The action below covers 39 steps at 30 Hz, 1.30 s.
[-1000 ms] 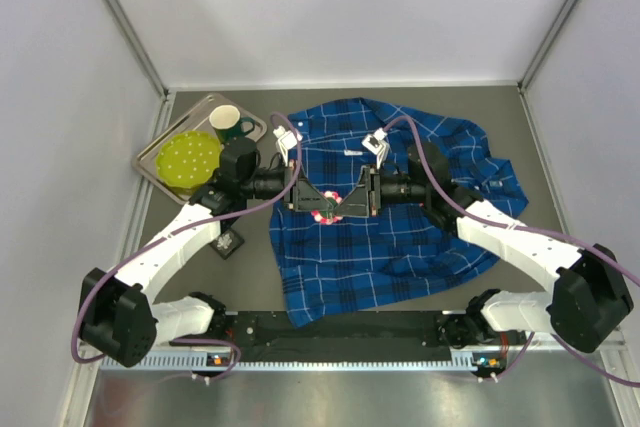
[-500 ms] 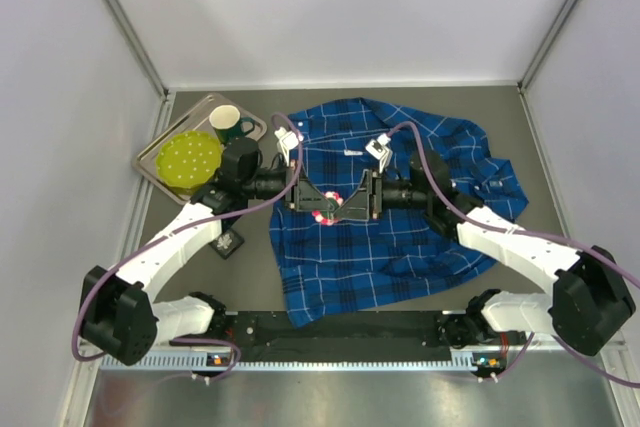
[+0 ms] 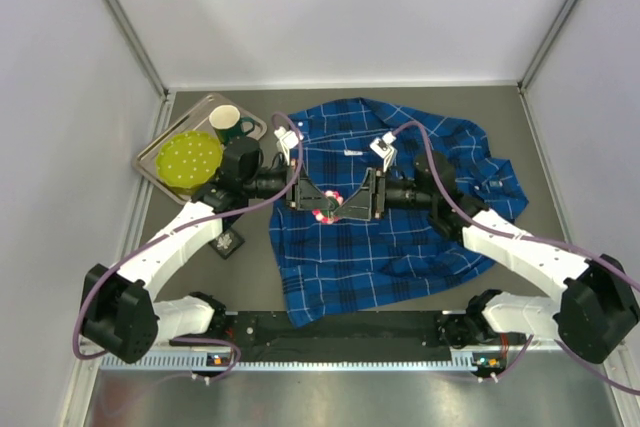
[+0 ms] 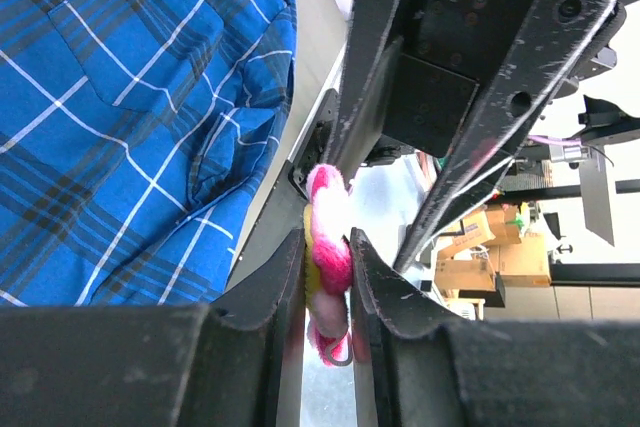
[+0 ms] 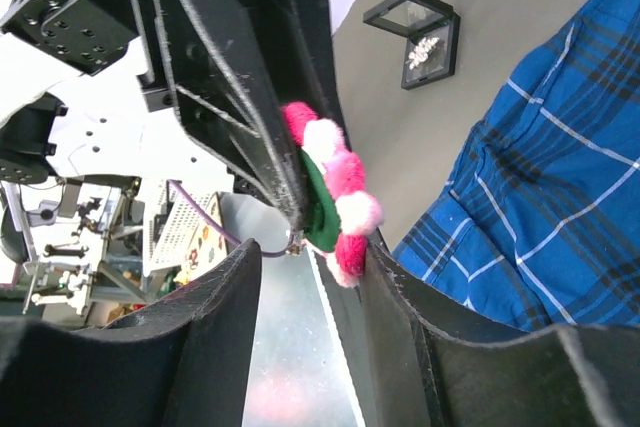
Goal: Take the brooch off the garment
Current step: Pass from the right arm to the left, then close the brooch securely.
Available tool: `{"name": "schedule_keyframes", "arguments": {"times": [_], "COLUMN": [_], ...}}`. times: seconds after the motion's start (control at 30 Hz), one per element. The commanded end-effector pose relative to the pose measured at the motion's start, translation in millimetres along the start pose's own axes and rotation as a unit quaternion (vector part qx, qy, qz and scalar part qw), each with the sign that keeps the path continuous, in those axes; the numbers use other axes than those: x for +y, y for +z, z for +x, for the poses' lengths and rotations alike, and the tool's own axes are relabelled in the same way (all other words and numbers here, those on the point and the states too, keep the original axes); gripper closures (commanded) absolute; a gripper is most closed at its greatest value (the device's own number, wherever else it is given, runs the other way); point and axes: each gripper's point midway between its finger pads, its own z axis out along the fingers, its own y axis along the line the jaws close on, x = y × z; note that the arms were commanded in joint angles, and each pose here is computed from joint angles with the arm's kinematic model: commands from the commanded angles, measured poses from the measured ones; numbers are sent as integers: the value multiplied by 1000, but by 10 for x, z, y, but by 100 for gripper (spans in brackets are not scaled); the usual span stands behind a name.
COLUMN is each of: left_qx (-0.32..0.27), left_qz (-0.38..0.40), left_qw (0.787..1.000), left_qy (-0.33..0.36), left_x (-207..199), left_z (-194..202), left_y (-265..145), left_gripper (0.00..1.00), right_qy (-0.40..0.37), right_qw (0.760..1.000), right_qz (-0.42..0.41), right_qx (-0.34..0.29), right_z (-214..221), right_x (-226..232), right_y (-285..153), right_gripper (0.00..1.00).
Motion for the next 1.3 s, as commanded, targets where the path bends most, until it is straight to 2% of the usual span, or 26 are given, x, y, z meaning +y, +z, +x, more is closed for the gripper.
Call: {"name": "schedule_keyframes", "arguments": {"times": [0.0, 0.4, 0.67, 0.77, 0.87, 0.9, 0.93, 0.97, 1.03, 1.1, 1.2, 1.23, 1.27], "left_qx": [-14, -13, -10, -8, -5, -3, -2, -5, -7, -18, -28, -30, -31], "left_qz": [7, 24, 29, 35, 40, 42, 45, 49, 61, 68, 66, 66, 67], "left_qw": [1000, 999, 999, 999, 999, 999, 999, 998, 997, 996, 996, 996, 996], "left_qy": [19, 18, 17, 18, 20, 20, 21, 27, 34, 50, 58, 58, 58], "left_x": [-117, -188, -194, -215, -234, -231, -248, -272, -343, -410, -443, -449, -452], "left_z": [-121, -117, -100, -84, -68, -63, -57, -67, -71, -108, -145, -154, -159], "left_y": [-18, -20, -19, -28, -34, -32, -38, -47, -63, -90, -111, -116, -121], "left_gripper": [92, 92, 92, 91, 91, 91, 91, 86, 79, 66, 57, 45, 40], "right_qy": [-43, -45, -41, -41, -42, -42, -42, -40, -44, -48, -47, -46, -45], "right_qw": [998, 998, 998, 998, 998, 998, 999, 999, 998, 998, 998, 998, 998], "right_qz": [-23, -29, -30, -31, -29, -30, -29, -27, -29, -33, -48, -52, -52], "right_qx": [-30, -25, -22, -23, -22, -21, -19, -18, -18, -15, -15, -14, -15], "right_z": [-153, -186, -195, -222, -224, -221, -211, -193, -170, -124, -102, -91, -95], "right_x": [233, 246, 220, 224, 209, 212, 200, 179, 182, 165, 199, 208, 203], "right_y": [-82, 73, 127, 148, 169, 176, 178, 171, 155, 142, 137, 132, 133], "right_gripper": [56, 68, 66, 69, 78, 92, 97, 100, 100, 100, 100, 100, 100]}}
